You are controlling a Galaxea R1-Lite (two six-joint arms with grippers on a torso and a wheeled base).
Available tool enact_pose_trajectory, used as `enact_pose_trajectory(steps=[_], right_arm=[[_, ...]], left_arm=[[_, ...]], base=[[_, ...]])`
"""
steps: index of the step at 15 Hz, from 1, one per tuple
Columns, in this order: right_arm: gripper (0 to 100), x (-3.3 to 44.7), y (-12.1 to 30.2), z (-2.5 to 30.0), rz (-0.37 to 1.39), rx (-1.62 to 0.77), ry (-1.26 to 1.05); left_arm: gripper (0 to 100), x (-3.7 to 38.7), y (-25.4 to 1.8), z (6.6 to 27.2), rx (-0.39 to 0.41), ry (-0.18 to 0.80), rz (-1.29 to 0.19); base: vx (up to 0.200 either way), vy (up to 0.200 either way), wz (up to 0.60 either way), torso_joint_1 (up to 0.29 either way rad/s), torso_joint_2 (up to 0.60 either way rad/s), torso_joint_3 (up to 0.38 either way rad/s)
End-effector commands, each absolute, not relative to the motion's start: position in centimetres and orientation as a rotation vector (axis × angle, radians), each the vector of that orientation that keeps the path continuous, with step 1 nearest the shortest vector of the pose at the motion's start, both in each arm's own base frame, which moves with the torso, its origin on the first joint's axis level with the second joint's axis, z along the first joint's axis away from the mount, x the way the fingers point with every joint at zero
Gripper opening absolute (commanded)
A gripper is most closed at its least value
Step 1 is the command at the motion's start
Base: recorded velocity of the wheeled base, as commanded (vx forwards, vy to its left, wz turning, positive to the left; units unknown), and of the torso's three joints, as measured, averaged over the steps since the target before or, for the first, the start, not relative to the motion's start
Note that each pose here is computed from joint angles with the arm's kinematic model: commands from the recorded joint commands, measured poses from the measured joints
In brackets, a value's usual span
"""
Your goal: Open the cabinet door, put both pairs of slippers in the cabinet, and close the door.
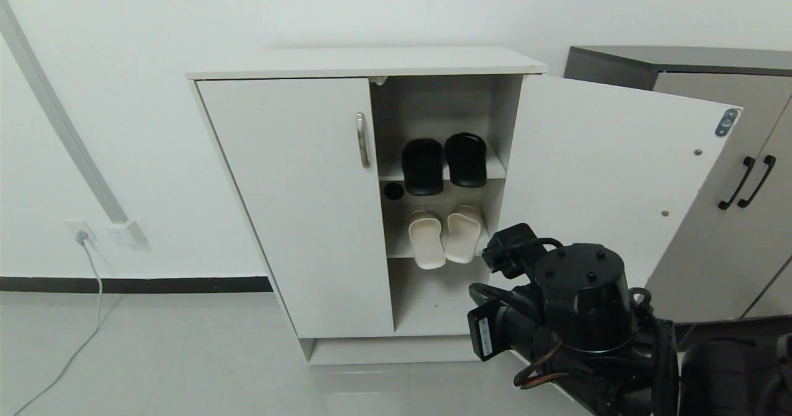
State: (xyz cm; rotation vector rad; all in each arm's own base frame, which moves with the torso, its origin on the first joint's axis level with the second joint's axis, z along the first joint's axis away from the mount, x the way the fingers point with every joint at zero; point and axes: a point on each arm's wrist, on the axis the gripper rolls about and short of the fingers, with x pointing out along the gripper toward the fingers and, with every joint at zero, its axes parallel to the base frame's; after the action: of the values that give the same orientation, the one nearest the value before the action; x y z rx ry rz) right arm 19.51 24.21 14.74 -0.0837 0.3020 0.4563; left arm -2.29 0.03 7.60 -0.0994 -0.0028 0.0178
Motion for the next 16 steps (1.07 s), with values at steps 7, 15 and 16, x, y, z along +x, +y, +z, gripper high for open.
enact_pose_trajectory(steps=[7, 15, 16], right_arm=[[0, 20.2, 23.8, 13.1, 0.436, -0.124, 0.331], [0, 20.8, 24.0, 13.2, 0.407, -0.124, 0.278], [0, 21.1, 24.1, 13.2, 0.378, -0.119, 0.266]], left_arm=[[0, -2.3, 0.0, 7.6, -0.100, -0.002, 0.018], [0, -2.3, 0.0, 7.6, -0.100, -0.004, 0.015], [0, -2.3, 0.0, 7.6, -0.100, -0.004, 0.015]], base=[[0.000, 0.000, 0.00, 0.000, 0.00, 0.000], [0.000, 0.000, 0.00, 0.008, -0.07, -0.060], [0.000, 0.000, 0.00, 0.051, -0.37, -0.325]])
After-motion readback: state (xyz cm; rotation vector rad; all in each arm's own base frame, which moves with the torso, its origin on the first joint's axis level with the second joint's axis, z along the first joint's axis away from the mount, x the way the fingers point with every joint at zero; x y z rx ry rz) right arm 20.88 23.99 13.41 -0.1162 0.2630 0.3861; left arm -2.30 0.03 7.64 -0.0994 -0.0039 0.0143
